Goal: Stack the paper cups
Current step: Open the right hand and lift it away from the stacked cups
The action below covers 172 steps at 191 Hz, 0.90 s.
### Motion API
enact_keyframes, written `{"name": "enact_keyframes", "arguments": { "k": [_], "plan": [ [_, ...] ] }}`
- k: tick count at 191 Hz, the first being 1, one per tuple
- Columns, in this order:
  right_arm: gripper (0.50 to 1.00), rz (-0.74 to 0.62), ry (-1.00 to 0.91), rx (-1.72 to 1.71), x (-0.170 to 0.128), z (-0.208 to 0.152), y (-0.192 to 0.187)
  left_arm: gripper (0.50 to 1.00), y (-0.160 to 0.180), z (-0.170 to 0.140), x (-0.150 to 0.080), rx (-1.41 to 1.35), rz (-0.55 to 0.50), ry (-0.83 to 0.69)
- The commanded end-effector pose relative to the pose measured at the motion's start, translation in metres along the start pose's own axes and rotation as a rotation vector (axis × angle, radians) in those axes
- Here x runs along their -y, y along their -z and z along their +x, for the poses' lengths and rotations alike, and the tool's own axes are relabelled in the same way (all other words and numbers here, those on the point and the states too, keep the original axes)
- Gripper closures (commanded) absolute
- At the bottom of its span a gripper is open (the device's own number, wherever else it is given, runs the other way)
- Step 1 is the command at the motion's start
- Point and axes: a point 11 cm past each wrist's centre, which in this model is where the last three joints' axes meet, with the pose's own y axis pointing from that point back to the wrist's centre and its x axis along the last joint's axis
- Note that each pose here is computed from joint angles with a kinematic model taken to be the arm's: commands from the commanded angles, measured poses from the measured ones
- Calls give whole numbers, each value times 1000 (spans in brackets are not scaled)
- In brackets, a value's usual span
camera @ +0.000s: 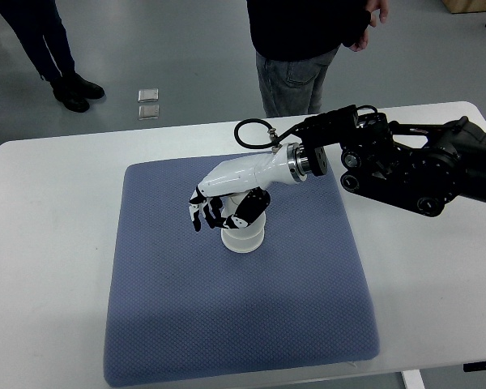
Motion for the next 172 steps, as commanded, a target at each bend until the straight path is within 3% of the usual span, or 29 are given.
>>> {"name": "enact_keyframes", "arguments": {
  "k": [1,6,21,38,64,73,120,172],
  "plan": [
    [791,-3,0,11,2,-2,-2,500,0,0,0,1,0,0],
    [752,0,-2,17,4,-2,-1,500,0,0,0,0,0,0],
    [738,2,-12,14,5,2,0,500,0,0,0,0,0,0],
    [644,-3,-31,16,-1,12,-1,500,0,0,0,0,0,0],
    [634,-30,-68,11,-19,33,-7,500,0,0,0,0,0,0],
    [603,-39,-86,10,-26,41,-8,500,0,0,0,0,0,0],
    [601,-62,-310,136,-64,94,-27,500,0,0,0,1,0,0],
    [601,-76,-616,573,-99,102,-80,500,0,0,0,0,0,0]
  ]
}}
